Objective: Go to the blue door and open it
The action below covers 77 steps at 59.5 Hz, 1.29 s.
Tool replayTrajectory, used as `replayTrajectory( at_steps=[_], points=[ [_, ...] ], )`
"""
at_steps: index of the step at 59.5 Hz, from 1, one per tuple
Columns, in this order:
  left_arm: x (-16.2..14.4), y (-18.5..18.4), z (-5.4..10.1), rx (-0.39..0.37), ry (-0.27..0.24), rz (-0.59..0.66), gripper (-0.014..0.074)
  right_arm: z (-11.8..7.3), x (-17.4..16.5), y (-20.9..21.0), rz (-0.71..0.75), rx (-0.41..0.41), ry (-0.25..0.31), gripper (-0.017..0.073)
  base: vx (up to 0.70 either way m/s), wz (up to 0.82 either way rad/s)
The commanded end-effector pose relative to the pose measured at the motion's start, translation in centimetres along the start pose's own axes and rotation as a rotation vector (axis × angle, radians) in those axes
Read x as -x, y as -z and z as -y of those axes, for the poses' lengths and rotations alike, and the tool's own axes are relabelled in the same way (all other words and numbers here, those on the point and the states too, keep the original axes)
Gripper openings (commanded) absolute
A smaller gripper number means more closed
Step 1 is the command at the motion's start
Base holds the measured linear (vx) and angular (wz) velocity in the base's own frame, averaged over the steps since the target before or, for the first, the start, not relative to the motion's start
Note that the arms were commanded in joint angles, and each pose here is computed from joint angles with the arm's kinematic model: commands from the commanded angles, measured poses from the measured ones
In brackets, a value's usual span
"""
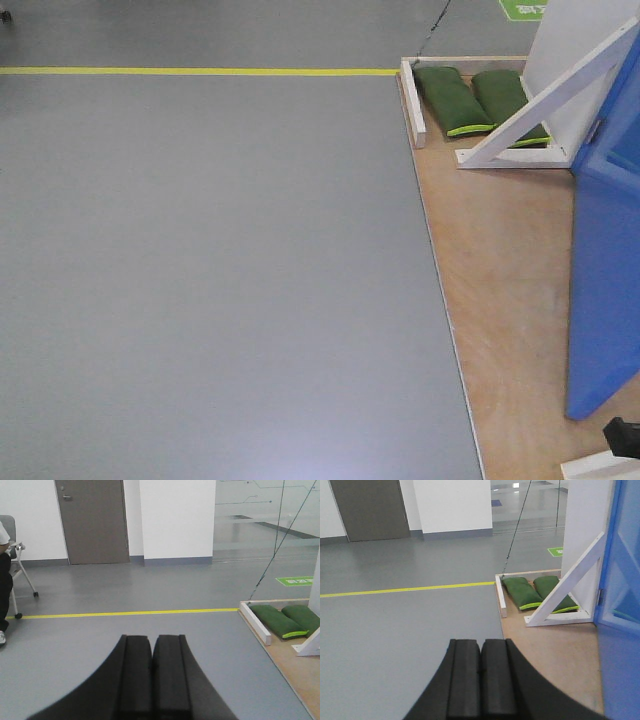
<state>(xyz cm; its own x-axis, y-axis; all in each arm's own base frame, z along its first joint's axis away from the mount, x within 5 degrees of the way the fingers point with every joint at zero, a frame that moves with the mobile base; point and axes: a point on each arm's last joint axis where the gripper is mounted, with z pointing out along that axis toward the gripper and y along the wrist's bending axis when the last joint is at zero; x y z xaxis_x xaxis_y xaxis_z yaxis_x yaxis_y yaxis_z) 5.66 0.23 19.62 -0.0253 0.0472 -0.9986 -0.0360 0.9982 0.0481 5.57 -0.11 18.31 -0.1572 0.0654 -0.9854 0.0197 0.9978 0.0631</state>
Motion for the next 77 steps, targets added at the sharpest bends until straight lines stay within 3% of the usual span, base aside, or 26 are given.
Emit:
replayTrajectory(
  at_steps=[1, 77],
  points=[
    [1.77, 0.34, -0.03, 0.0, 0.008, 0.128, 0.0073, -0.09, 0.78, 0.14, 0.098, 0.01, 0.017, -0.0001, 0.35, 0.0],
    [1.77, 0.34, -0.03, 0.0, 0.008, 0.128, 0.0073, -0.09, 0.78, 0.14, 0.097, 0.01, 0.017, -0.0001, 0.25, -0.03]
  ],
)
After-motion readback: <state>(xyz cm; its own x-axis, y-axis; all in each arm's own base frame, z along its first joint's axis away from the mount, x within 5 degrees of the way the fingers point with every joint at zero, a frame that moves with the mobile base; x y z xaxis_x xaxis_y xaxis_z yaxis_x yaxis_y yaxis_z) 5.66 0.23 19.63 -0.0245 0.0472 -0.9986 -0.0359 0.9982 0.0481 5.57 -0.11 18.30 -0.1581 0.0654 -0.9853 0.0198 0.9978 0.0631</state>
